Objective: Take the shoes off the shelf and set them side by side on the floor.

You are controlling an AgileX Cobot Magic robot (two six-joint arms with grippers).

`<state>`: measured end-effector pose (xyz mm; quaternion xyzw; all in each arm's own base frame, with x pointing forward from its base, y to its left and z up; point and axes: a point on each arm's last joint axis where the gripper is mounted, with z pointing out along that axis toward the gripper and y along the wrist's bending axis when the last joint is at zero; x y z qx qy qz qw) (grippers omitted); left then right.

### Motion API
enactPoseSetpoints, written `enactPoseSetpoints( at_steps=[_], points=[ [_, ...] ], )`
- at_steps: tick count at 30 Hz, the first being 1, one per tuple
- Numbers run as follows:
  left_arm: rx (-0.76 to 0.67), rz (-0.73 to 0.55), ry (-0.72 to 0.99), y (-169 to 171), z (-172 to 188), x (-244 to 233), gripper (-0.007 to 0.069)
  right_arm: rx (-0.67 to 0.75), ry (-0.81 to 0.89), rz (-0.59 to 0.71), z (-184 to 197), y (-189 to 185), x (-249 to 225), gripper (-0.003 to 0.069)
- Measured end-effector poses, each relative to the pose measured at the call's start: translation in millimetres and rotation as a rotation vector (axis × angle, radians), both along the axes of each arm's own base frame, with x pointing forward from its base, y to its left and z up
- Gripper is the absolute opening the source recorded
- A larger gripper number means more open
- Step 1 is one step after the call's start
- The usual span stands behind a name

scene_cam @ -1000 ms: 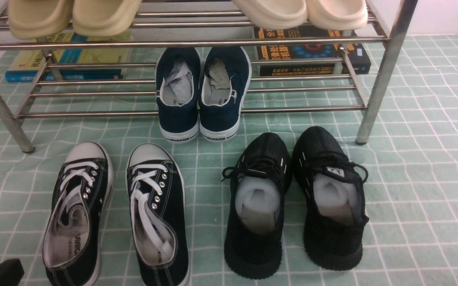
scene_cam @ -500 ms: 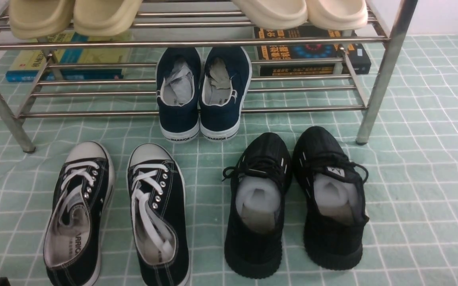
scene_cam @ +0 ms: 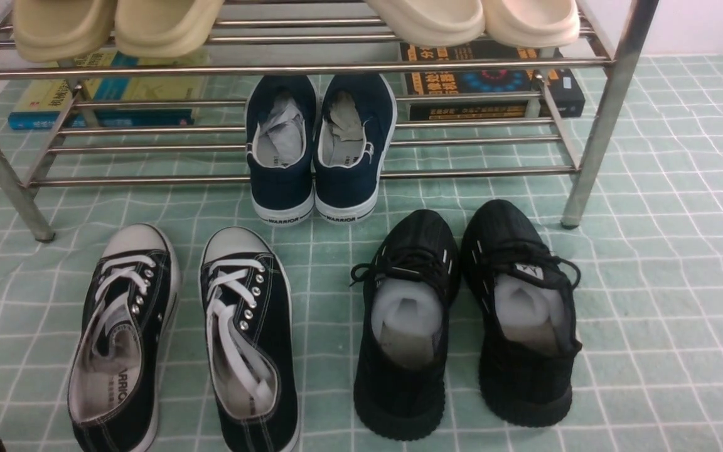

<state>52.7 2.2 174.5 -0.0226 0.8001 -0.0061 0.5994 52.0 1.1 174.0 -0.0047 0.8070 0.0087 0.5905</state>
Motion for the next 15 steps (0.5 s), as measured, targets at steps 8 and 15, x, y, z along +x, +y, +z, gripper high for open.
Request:
enactPoseSetpoints(
  at_steps=[8, 15],
  points=[
    [-0.007, -0.005, 0.000, -0.3, 0.0, 0.0, 0.0019, 0.000, 0.000, 0.000, 0.0, 0.0, 0.0, 0.0239],
    [-0.009, -0.002, 0.000, -0.2, 0.0, 0.0, 0.0019, 0.000, 0.000, 0.000, 0.0, 0.0, 0.0, 0.0239]
  ],
)
